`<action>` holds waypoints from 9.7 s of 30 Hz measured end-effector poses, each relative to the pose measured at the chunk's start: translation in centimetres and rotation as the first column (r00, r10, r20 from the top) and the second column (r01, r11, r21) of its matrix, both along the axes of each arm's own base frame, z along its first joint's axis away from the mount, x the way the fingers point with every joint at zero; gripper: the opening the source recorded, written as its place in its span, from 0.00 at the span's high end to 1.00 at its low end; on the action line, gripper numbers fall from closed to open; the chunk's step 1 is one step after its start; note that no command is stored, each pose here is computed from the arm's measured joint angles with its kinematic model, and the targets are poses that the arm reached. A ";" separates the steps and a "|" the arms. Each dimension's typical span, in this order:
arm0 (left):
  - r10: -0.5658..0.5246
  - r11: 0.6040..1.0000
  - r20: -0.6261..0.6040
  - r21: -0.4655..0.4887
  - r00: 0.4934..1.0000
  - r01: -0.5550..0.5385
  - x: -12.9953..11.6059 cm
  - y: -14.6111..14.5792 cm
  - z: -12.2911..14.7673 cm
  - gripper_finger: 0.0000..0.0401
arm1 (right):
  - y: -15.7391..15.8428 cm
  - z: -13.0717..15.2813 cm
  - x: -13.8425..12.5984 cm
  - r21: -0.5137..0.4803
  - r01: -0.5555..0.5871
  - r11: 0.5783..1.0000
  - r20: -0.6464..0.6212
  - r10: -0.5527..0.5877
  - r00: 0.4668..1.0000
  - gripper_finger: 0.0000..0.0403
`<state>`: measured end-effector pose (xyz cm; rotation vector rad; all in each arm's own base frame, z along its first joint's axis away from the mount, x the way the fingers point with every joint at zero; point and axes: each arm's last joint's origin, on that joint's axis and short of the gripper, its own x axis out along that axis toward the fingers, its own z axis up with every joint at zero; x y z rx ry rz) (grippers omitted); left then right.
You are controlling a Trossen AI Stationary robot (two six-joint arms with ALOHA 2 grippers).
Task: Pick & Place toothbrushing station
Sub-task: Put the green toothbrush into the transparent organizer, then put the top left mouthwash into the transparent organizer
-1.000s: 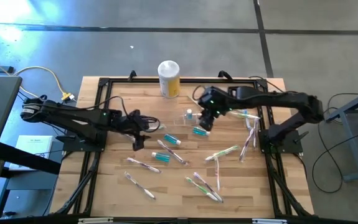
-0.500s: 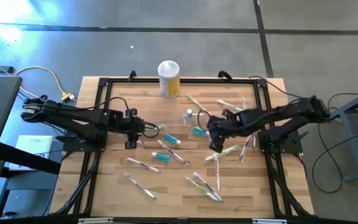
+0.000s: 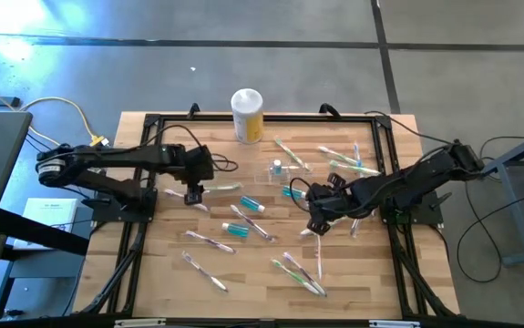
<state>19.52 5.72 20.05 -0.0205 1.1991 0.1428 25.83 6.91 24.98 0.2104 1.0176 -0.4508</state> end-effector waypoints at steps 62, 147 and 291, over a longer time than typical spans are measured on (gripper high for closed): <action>-0.571 0.109 -0.455 0.782 0.683 0.613 4.0 -21.7 2.4 0.97 | 2.3 0.6 5.1 -0.034 -0.167 0.985 0.452 0.164 0.877 0.64; -0.399 -0.152 -0.564 0.819 0.723 0.554 9.9 -21.2 1.8 0.97 | -2.5 -4.7 12.4 0.090 -0.416 0.905 0.626 0.274 0.730 0.78; -0.253 0.966 0.719 0.155 0.648 0.205 -0.4 -11.3 1.2 0.49 | -10.8 -6.3 -0.3 -0.413 0.020 0.911 0.816 0.360 0.452 0.50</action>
